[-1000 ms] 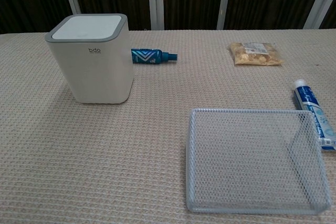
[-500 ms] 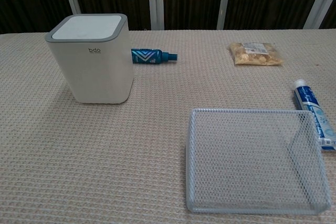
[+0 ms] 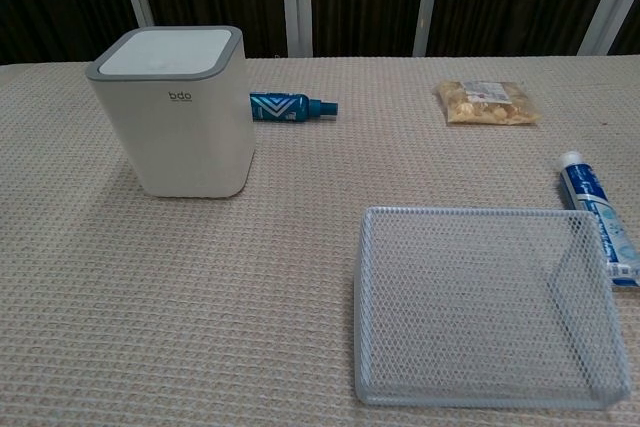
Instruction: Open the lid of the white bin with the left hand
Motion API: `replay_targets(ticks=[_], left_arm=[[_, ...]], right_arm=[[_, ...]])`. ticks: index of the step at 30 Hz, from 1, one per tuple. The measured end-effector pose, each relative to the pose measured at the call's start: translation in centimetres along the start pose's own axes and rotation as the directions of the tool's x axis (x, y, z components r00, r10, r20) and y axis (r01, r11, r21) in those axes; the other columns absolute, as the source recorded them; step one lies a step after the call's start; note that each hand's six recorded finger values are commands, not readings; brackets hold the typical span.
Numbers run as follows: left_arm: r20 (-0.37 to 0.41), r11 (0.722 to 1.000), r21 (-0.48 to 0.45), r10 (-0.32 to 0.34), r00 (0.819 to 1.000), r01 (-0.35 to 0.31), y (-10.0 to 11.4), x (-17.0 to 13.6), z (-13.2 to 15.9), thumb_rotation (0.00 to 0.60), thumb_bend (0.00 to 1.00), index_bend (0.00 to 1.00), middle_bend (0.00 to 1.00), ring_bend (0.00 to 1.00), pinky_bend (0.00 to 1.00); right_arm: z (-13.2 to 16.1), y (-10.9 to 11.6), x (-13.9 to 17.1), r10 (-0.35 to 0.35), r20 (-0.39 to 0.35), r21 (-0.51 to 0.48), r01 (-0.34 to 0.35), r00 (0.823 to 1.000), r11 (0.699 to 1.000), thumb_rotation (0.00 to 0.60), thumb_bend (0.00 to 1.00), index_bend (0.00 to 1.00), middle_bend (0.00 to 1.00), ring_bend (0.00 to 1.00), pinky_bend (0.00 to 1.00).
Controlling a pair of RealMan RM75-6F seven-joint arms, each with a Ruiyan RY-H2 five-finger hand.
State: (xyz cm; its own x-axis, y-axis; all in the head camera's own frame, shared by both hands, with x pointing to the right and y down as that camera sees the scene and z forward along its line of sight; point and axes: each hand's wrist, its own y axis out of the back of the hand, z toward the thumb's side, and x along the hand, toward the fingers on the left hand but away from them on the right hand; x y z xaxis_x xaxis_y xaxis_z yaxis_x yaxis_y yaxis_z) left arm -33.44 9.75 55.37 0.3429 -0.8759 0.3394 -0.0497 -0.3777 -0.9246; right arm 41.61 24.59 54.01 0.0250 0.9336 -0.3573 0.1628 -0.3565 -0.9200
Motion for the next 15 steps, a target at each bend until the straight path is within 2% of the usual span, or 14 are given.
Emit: replay_targets(ticks=[6,10,15], left_arm=[[0.029,0.998,0.011,-0.067,0.997,0.067,-1.6,2.7,2.3,0.600,0.71,0.28,0.90,0.80,0.69],[0.045,0.996,0.020,-0.086,0.995,0.085,-2.5,4.0,3.8,0.600,0.71,0.28,0.90,0.80,0.69],[0.063,0.992,0.003,-0.126,0.990,0.126,-3.6,4.5,5.1,0.600,0.71,0.28,0.90,0.80,0.69]], right_arm=[[-0.1,0.0,-0.1,-0.001,0.005,0.004,0.001,1.000,1.000,0.600,0.14,0.12,0.00,0.03,0.00],[-0.2,-0.1,-0.2,-0.002,0.007,0.006,0.002,1.000,1.000,0.600,0.14,0.12,0.00,0.03,0.00],[-0.3,-0.1,-0.4,-0.008,0.010,0.003,0.008,1.000,1.000,0.600,0.14,0.12,0.00,0.03,0.00]])
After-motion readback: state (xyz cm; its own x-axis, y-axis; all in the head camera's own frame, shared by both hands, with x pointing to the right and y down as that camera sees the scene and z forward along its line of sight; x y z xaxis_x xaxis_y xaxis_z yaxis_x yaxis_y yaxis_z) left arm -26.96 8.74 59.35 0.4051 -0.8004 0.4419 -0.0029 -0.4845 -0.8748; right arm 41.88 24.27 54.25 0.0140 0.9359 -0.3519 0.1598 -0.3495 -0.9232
